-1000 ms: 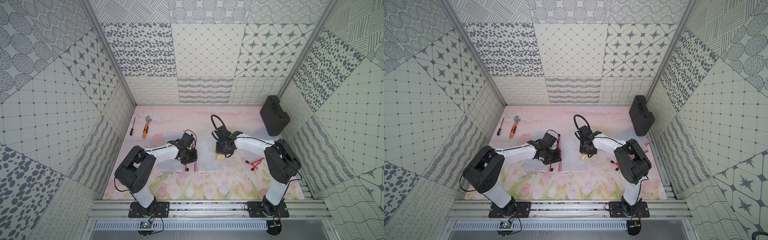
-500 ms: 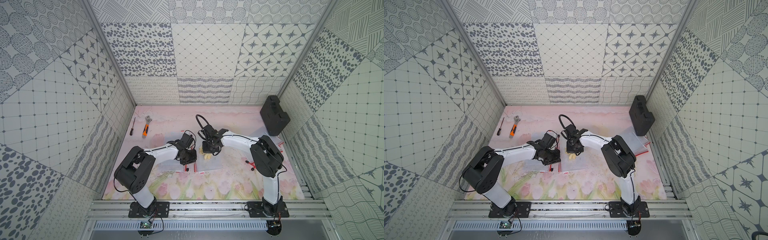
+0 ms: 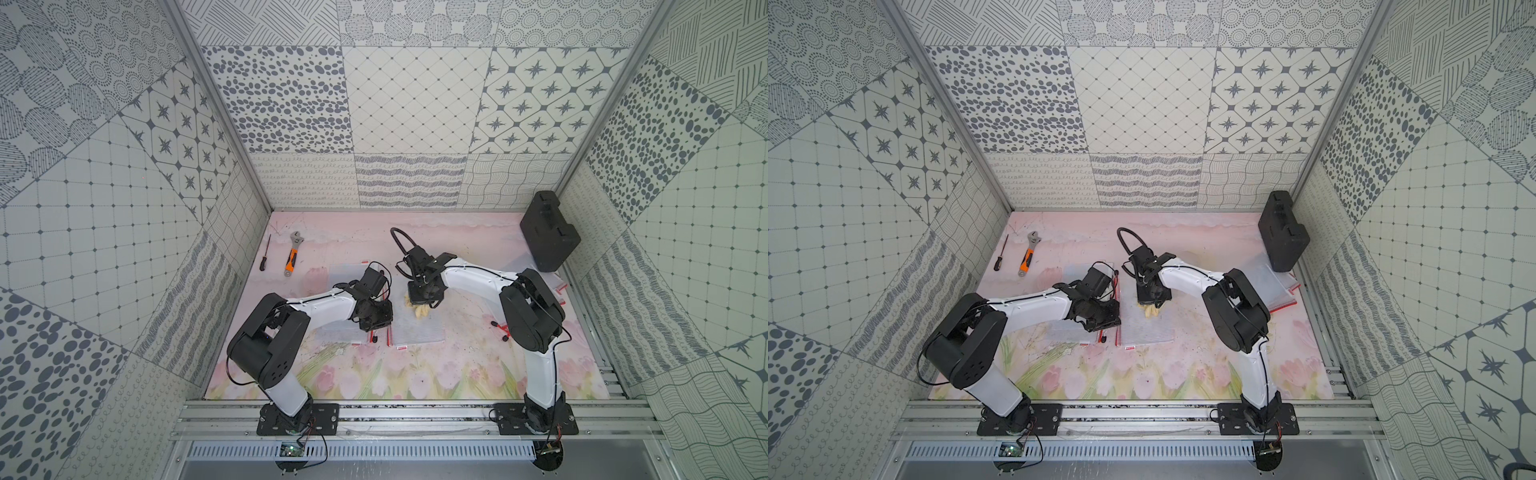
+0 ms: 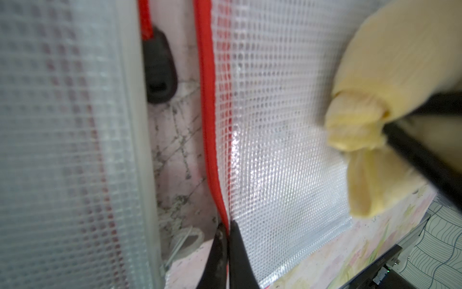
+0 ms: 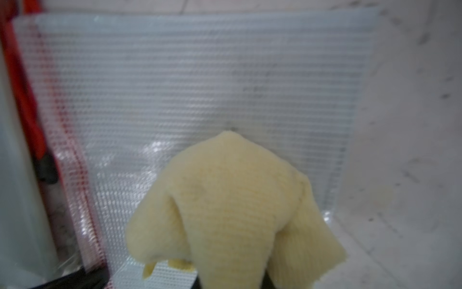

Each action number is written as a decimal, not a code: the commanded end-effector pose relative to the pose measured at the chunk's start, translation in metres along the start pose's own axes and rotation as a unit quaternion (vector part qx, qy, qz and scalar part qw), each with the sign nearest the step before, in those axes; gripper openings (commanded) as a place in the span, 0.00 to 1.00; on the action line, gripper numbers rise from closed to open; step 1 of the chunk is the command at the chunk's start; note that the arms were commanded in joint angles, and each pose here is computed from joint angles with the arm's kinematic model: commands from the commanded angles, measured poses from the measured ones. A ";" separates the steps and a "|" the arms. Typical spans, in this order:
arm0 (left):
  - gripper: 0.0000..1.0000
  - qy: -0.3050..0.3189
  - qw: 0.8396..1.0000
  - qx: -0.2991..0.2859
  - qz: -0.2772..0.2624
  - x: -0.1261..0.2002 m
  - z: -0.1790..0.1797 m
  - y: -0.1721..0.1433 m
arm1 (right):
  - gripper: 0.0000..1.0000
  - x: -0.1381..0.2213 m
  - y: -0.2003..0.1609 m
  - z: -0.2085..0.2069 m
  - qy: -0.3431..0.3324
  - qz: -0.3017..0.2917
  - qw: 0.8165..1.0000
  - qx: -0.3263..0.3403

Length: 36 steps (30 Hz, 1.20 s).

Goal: Wipe the document bag
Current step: Wipe the dirt from the document bag, then adjust the document bag at the center of the board.

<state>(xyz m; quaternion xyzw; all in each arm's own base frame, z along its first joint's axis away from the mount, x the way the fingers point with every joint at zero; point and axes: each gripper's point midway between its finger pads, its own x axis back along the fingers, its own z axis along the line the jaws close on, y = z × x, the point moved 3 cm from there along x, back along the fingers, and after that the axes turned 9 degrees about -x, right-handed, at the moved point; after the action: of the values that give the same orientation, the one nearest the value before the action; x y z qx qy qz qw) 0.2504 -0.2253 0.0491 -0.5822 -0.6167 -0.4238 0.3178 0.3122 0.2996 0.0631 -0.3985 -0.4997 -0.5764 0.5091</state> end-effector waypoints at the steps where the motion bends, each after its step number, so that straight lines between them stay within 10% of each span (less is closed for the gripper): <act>1: 0.00 0.001 1.000 -0.007 0.014 0.001 0.000 0.001 | 0.00 -0.015 0.005 0.001 -0.001 0.018 1.000 -0.013; 9: 0.00 0.000 0.999 -0.032 -0.021 0.030 -0.010 0.009 | 0.00 -0.009 0.047 -0.081 -0.079 0.010 0.993 -0.089; 16: 0.00 0.129 0.981 -0.084 -0.120 0.140 0.001 0.015 | 0.00 0.065 0.044 -0.115 -0.085 -0.071 0.988 -0.108; 24: 0.00 0.509 0.851 0.003 -0.133 0.307 0.070 -0.017 | 0.00 0.063 -0.004 -0.138 -0.080 -0.047 0.987 -0.130; 29: 0.00 0.584 0.805 -0.071 -0.078 0.301 0.054 0.001 | 0.00 0.057 -0.022 -0.146 -0.083 -0.031 0.987 -0.137; 36: 0.00 0.609 0.758 -0.233 0.016 0.193 -0.018 0.034 | 0.00 0.072 -0.035 -0.156 -0.088 -0.042 0.985 -0.141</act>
<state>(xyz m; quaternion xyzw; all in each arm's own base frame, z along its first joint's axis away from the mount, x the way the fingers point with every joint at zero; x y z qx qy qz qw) 0.2729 -0.1472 0.2335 -0.2829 -0.4037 -0.7343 0.4667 0.2736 0.1360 0.0832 -0.5089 -0.4705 -0.6050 0.3919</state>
